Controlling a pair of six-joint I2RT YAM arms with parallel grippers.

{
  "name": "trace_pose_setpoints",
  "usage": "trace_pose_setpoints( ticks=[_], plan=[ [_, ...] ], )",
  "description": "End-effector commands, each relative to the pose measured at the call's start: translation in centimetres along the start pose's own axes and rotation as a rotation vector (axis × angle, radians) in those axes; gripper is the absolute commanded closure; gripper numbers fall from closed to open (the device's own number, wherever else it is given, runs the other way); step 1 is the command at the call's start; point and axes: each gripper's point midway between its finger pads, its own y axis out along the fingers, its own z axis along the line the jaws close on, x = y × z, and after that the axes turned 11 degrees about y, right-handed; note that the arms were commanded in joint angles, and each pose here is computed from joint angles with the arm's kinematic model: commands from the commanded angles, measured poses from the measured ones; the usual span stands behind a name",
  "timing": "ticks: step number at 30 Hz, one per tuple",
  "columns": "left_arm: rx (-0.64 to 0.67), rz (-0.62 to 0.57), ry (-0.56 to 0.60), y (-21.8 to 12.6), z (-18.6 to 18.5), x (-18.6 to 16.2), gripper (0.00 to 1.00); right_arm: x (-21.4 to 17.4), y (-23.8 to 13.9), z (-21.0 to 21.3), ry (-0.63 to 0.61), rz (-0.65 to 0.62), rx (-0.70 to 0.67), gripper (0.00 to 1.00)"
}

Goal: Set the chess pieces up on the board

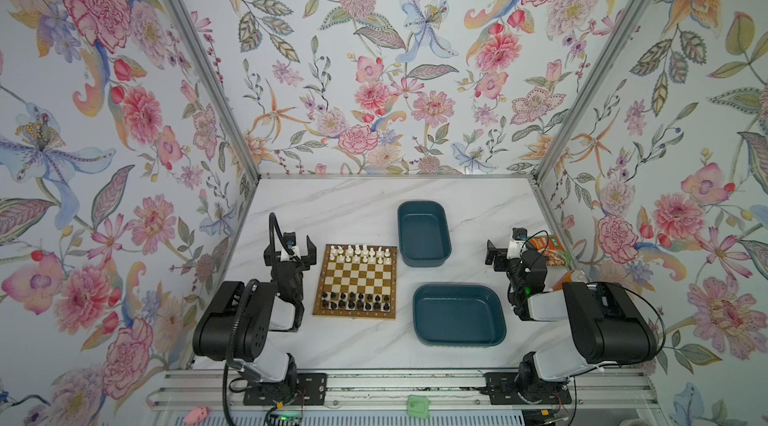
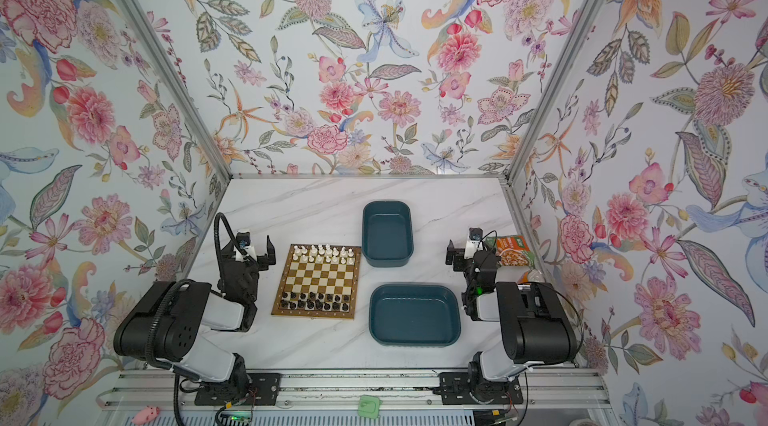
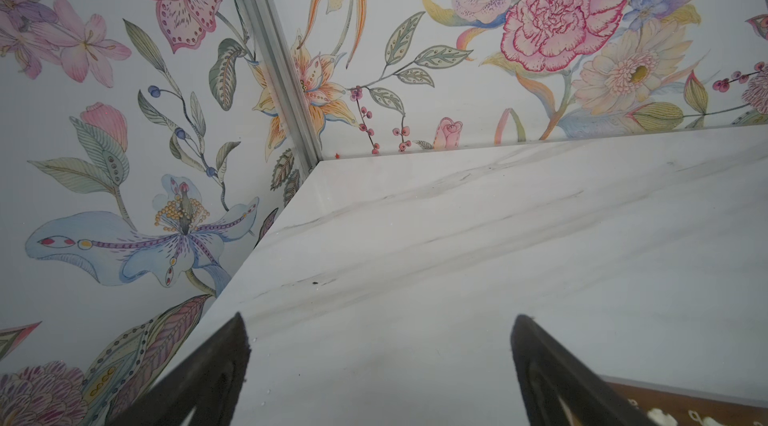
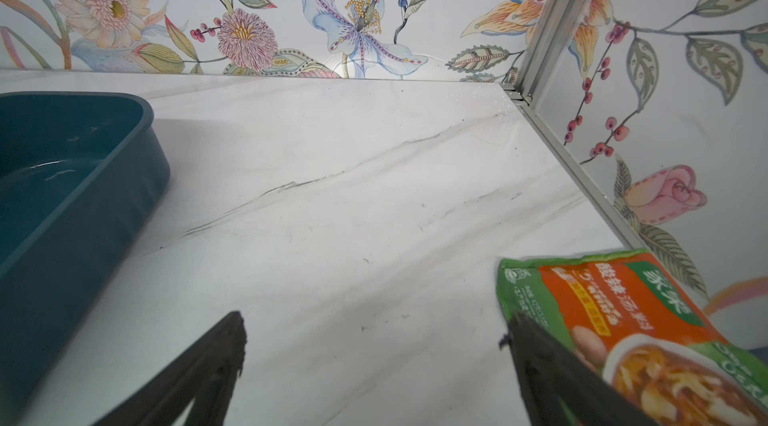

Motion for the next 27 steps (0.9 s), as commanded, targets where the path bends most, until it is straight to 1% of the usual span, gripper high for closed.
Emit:
trace_pose_setpoints(
  ticks=[1,27],
  plan=[
    [0.021,-0.015,0.011,0.23,0.28,0.64,0.01,0.83,0.24,0.32,0.01,-0.026,0.013,0.01],
    [0.02,-0.016,0.011,0.23,0.26,0.67,0.01,0.86,0.27,0.29,0.012,-0.026,0.016,0.01]
  ],
)
